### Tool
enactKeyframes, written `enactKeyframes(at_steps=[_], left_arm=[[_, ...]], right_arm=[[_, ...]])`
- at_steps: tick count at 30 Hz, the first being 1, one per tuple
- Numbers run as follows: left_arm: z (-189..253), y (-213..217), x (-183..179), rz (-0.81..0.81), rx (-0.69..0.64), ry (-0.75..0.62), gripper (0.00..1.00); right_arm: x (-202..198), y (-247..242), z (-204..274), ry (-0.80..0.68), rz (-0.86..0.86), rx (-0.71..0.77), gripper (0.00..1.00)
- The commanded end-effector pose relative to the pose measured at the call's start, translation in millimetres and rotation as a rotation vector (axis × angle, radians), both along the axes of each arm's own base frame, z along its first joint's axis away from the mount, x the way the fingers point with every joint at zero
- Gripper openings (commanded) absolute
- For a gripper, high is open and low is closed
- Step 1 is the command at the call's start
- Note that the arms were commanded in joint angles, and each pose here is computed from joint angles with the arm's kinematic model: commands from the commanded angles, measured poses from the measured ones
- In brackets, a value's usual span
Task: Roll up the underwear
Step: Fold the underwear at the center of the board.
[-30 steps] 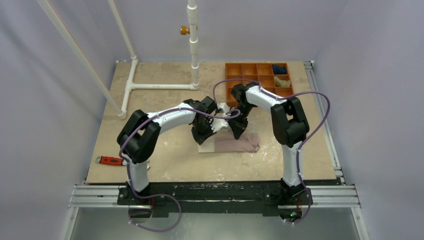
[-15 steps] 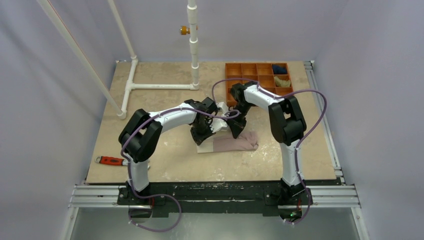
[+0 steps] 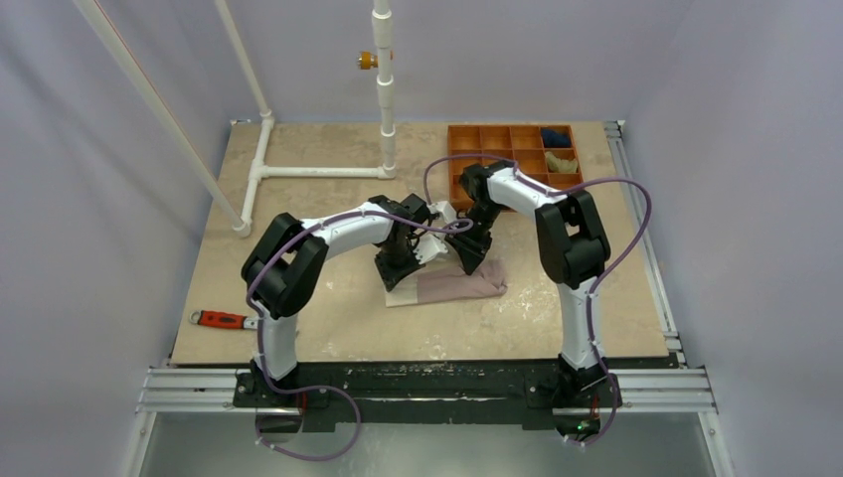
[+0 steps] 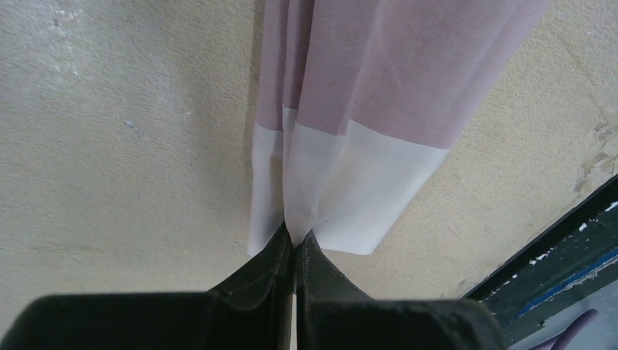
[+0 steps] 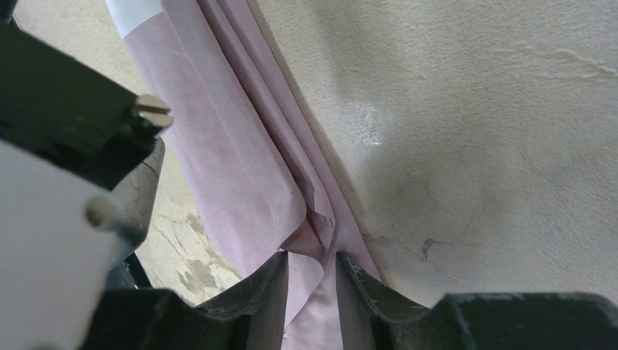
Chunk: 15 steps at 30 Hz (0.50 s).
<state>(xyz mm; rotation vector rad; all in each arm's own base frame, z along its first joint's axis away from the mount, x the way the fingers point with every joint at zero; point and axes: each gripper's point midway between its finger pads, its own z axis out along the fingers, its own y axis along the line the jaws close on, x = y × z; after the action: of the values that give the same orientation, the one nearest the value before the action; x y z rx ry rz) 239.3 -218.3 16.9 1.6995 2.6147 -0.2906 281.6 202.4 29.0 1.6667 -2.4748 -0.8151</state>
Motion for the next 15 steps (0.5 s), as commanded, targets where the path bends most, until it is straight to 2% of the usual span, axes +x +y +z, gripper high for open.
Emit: enactKeyframes(at_steps=[1,9,15], left_arm=[[-3,6,-3,0.009,0.042,0.022,0.00],[-6,7,-4,0.027,0.052,0.024,0.00],[0,3,-1,0.036,0.004,-0.016,0.01]], right_arm=[[13,16,22,-0.072,-0.011,0.087,0.31],[14,17,41,-0.119,-0.040,0.164,0.32],[11,12,48,-0.123,-0.098,0.196,0.30]])
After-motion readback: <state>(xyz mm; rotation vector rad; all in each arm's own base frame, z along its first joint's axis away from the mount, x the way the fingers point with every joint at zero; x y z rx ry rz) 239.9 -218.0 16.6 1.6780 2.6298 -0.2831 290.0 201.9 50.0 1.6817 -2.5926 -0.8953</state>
